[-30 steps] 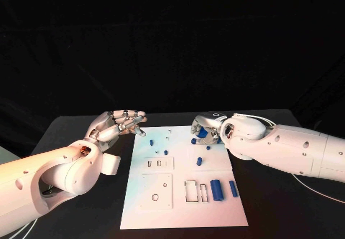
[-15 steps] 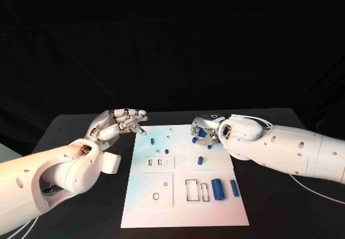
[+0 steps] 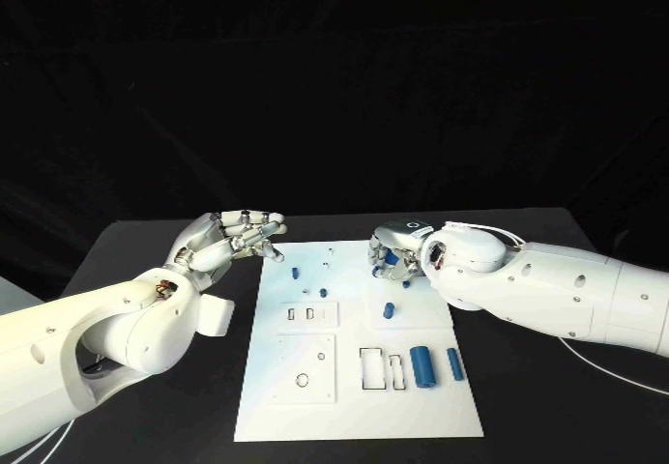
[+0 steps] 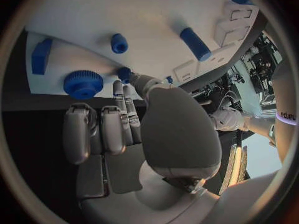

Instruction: Assemble the parts on the task board

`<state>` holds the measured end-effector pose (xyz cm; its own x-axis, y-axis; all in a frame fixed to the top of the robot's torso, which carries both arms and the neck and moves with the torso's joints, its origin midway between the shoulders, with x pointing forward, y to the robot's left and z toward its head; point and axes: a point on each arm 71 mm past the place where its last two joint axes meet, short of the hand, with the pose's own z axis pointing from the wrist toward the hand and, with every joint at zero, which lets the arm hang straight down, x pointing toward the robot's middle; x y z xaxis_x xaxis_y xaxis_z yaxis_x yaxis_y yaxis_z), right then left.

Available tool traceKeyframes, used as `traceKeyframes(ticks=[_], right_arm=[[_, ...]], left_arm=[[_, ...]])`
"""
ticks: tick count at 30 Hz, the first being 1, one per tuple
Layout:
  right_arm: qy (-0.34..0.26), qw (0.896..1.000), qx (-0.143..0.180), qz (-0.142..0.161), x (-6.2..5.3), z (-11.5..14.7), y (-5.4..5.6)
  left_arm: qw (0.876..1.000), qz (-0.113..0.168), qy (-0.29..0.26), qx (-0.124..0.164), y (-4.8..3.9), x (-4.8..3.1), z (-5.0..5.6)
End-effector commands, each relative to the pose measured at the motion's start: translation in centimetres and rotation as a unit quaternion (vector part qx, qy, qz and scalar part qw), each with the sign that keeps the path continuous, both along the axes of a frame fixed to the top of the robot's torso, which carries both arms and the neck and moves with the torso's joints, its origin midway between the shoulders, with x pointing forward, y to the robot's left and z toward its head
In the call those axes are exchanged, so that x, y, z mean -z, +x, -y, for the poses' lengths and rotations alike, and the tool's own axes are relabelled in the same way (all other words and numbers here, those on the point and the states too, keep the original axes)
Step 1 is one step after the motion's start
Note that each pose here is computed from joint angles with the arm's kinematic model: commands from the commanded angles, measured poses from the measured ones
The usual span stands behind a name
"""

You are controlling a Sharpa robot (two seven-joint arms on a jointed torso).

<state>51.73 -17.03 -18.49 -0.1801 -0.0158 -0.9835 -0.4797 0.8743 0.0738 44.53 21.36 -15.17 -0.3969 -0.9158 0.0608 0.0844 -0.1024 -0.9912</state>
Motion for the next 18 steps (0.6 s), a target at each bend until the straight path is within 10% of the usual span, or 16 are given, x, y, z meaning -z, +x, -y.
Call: traceKeyframes(ticks=[1, 18], right_arm=[[-0.009, 1.000, -0.002, -0.002, 0.13, -0.04, 0.02], [-0.011, 0.999, 0.013, 0.030, -0.23, -0.49, 0.30]], left_arm=[[1.000, 0.003, -0.004, 0.013, -0.06, -0.18, 0.26], [1.000, 0.002, -0.004, 0.016, 0.04, -0.15, 0.27]])
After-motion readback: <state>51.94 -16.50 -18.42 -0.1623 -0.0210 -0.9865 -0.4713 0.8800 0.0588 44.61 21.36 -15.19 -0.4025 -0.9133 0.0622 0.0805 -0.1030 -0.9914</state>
